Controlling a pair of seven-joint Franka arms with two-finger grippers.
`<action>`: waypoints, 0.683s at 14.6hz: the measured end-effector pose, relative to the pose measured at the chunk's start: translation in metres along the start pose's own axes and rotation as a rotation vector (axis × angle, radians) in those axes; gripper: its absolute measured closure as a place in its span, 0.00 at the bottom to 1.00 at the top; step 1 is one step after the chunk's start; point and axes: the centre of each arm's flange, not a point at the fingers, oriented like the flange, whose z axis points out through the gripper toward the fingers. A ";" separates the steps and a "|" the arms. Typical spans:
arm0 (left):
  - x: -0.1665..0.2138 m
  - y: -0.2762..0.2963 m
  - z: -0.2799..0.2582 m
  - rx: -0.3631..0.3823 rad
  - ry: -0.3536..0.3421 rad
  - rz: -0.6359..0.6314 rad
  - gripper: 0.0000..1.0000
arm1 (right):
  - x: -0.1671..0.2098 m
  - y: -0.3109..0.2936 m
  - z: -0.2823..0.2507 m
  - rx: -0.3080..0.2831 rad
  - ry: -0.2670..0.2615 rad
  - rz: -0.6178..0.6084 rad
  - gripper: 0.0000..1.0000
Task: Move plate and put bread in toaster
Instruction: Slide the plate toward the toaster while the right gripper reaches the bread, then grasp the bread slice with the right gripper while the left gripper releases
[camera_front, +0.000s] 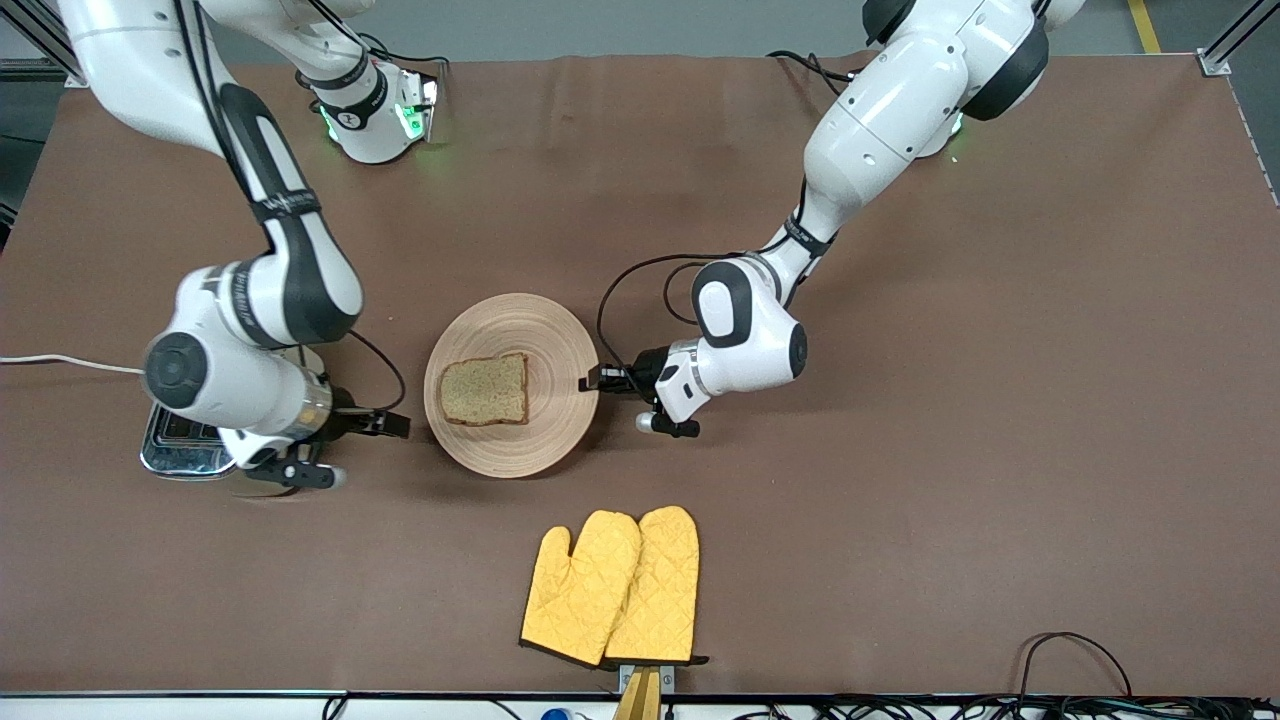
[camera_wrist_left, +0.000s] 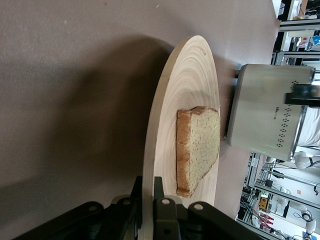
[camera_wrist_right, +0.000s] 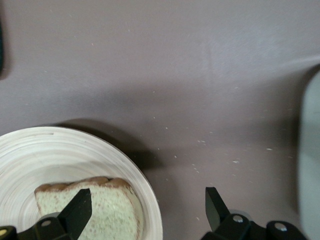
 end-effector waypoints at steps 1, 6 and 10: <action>0.001 -0.002 -0.001 0.001 0.002 -0.002 0.91 | -0.007 -0.004 0.018 -0.006 -0.010 0.007 0.00; 0.010 0.004 -0.010 -0.010 0.020 0.003 0.62 | -0.066 -0.052 0.072 -0.053 -0.077 0.022 0.00; 0.040 0.005 -0.050 -0.039 0.053 -0.004 0.22 | -0.086 -0.045 0.077 -0.061 -0.074 0.024 0.00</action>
